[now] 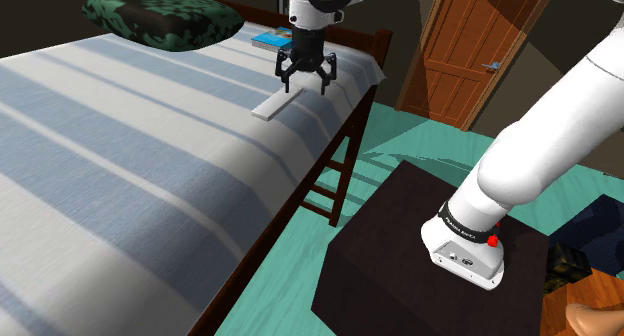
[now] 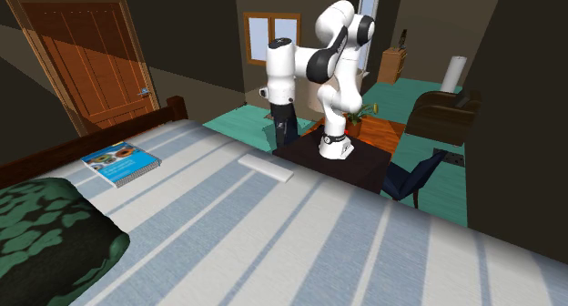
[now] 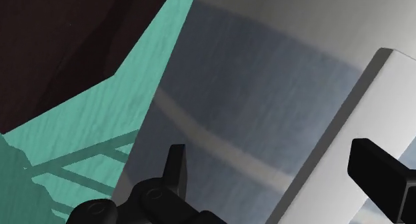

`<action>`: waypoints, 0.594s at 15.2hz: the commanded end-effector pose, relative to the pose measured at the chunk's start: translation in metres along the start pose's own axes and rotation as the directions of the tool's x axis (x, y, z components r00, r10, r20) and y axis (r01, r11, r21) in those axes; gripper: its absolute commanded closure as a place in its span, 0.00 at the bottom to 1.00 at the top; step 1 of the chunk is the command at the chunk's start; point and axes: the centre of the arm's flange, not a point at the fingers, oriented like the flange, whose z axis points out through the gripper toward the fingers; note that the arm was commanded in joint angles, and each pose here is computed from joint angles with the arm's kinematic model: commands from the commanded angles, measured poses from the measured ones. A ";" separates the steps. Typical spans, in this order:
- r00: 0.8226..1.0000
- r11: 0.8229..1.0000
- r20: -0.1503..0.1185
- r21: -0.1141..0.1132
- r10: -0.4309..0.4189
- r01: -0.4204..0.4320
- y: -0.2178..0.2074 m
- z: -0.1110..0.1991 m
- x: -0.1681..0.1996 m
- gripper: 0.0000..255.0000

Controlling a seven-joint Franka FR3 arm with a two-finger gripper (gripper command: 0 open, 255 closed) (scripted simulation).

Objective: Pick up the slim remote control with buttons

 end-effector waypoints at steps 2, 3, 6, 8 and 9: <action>0.993 0.992 -0.004 0.018 0.122 -0.122 -0.033 0.007 0.018 0.00; 0.987 0.987 -0.005 0.024 0.161 -0.160 -0.043 0.010 0.025 0.00; 0.963 0.962 -0.006 0.040 0.271 -0.270 -0.069 0.017 0.049 0.00; 0.963 0.962 -0.006 0.040 0.271 -0.270 -0.069 0.028 0.049 0.00; 0.963 0.962 -0.006 0.040 0.271 -0.270 -0.069 0.033 0.049 0.00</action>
